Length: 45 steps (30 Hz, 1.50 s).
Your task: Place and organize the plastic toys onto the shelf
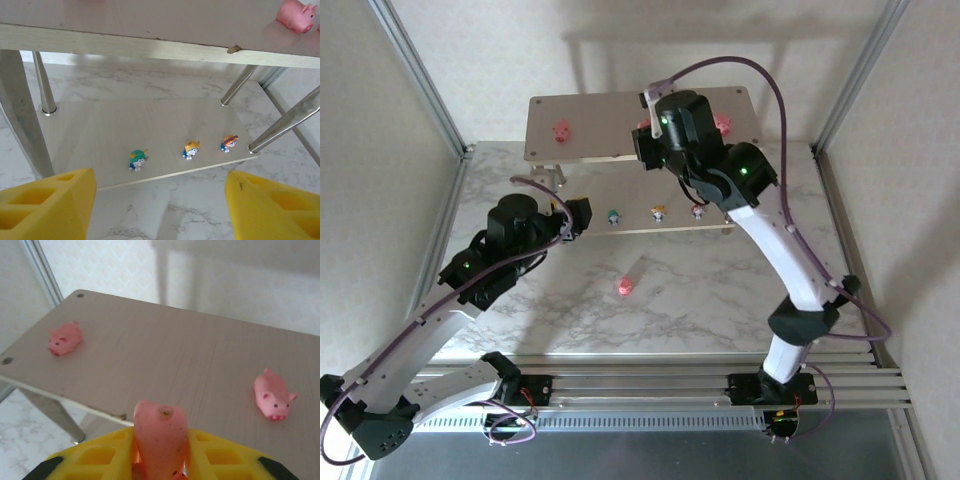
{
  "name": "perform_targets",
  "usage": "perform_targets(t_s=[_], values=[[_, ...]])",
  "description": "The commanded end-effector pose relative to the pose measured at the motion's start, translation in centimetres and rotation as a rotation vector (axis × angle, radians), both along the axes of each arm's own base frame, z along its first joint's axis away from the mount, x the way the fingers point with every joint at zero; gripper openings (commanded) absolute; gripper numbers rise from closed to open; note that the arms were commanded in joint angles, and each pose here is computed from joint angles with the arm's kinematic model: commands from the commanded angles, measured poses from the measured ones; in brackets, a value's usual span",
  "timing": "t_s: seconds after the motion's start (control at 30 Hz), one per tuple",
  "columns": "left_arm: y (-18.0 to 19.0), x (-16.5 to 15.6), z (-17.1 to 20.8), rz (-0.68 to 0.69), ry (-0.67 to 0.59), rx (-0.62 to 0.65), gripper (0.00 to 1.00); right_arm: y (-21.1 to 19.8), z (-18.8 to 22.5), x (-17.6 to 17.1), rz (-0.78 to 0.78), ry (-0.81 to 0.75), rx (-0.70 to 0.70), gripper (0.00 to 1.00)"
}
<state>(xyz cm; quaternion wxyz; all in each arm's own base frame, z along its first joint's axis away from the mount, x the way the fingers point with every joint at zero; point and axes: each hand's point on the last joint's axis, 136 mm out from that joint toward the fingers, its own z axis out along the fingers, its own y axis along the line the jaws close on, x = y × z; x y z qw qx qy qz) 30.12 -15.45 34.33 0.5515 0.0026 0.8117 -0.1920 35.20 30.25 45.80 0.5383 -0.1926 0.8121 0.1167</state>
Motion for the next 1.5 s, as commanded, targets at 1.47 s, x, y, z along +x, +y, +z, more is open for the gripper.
perform_targets(t_s=[1.47], values=[[0.5, 1.8, -0.3, 0.017, 0.023, 0.053, 0.69, 1.2, -7.4, 10.4, -0.082, 0.059, -0.114, 0.31]])
